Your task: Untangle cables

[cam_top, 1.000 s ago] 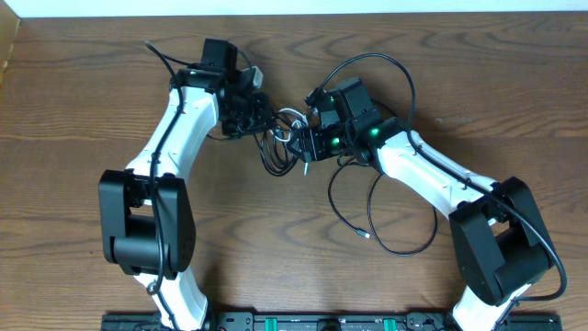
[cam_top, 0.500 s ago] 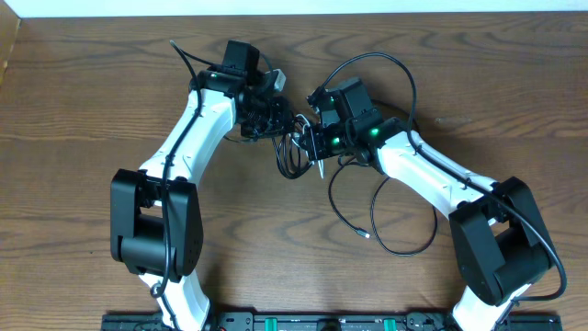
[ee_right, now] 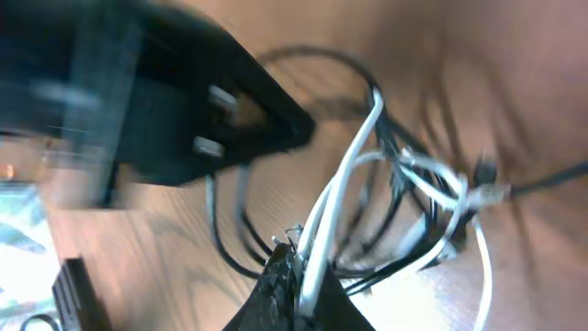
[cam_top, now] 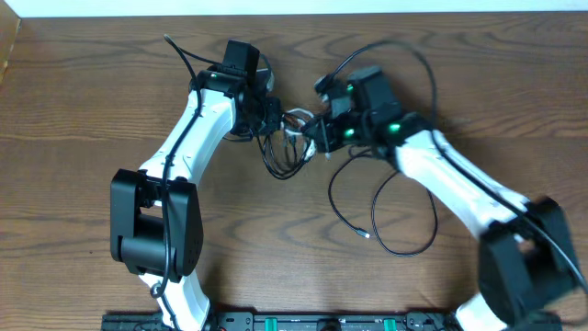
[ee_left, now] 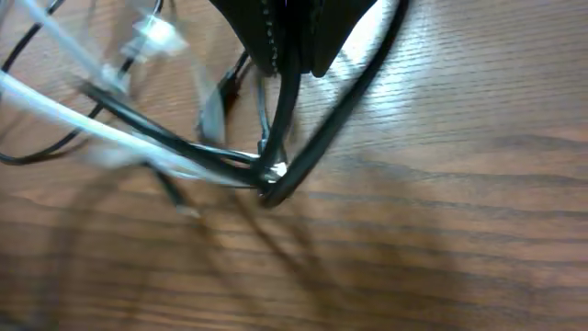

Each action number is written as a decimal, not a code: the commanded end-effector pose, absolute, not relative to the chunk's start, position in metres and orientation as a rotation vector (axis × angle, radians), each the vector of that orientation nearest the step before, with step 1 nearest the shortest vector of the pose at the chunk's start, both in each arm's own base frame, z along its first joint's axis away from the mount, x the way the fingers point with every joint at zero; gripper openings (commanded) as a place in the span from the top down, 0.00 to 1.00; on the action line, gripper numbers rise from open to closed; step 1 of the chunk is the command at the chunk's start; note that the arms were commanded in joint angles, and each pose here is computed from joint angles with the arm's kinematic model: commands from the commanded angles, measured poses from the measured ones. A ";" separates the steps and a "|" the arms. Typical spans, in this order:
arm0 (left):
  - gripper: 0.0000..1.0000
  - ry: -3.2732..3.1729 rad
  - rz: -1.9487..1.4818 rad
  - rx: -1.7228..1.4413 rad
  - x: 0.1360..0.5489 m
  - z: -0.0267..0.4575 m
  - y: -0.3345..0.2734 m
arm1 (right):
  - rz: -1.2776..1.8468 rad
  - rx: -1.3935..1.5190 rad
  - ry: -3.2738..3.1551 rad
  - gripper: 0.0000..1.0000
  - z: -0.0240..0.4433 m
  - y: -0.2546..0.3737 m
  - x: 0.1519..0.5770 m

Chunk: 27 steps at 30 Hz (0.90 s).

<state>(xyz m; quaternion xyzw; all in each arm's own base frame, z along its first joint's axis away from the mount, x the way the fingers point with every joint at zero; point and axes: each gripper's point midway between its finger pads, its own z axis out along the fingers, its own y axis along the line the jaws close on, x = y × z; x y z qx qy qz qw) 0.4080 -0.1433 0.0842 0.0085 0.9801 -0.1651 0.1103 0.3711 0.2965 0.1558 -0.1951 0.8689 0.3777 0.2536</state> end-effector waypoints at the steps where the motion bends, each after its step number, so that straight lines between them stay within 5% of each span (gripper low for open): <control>1: 0.92 2.901 -0.415 0.000 0.408 0.074 -0.136 | 1.040 -0.610 2.169 0.99 0.223 0.290 0.365; 16: 0.92 2.901 -0.404 -0.001 0.408 0.074 -0.135 | 0.866 -0.619 1.833 0.99 0.346 0.252 0.336; 27: 0.92 2.901 -0.398 -0.002 0.408 0.073 -0.134 | 0.668 -0.563 1.807 0.99 0.360 0.224 0.338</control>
